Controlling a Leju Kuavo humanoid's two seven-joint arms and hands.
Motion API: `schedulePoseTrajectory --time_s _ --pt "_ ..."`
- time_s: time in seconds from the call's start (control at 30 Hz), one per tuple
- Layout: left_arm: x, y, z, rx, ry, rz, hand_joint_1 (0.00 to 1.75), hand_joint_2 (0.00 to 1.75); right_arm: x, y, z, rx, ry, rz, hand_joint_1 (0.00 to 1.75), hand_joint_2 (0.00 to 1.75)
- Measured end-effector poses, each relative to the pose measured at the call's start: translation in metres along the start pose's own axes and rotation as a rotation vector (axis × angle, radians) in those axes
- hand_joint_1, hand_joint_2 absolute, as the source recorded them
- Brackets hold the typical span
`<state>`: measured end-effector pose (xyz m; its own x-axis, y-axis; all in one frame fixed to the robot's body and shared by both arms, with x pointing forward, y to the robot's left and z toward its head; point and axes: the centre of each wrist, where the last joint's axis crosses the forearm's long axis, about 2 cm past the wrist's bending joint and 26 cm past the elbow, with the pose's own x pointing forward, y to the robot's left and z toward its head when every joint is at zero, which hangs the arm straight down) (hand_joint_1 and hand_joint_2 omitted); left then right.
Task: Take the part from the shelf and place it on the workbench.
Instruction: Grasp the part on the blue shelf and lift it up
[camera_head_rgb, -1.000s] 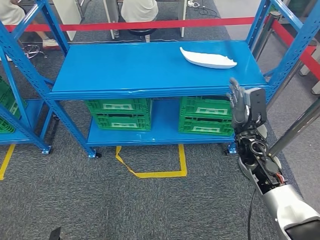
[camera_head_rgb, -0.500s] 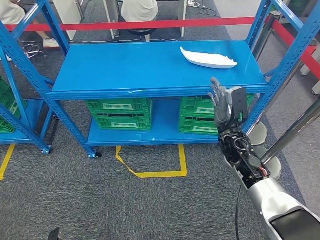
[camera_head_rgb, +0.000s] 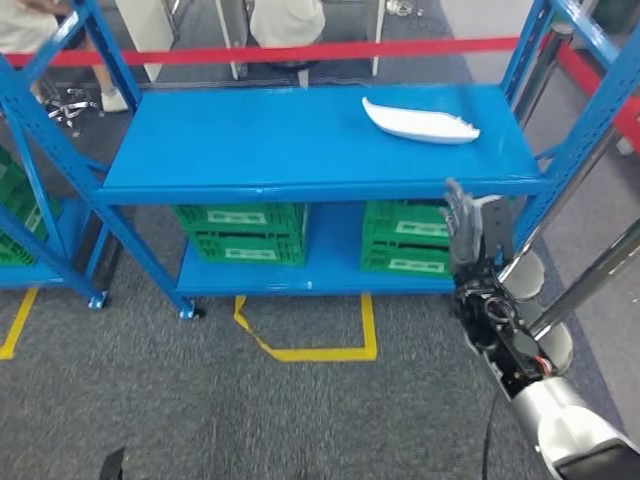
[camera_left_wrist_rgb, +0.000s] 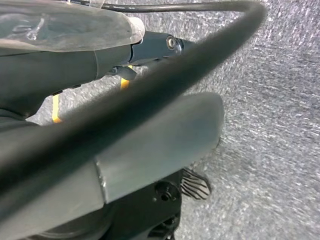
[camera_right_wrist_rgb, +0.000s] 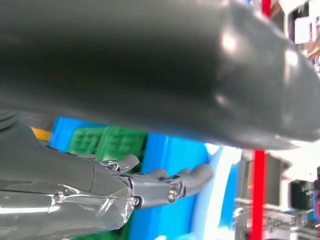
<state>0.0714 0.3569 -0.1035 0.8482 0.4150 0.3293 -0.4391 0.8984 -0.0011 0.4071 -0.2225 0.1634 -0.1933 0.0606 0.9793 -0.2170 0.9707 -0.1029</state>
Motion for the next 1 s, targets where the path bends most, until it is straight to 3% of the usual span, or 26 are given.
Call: schedulePoseTrajectory --time_s 1.0 --pt "0.001 0.004 0.000 0.000 -0.003 -0.024 0.00 0.00 -0.009 -0.012 0.015 -0.028 0.039 0.019 0.00 0.00"
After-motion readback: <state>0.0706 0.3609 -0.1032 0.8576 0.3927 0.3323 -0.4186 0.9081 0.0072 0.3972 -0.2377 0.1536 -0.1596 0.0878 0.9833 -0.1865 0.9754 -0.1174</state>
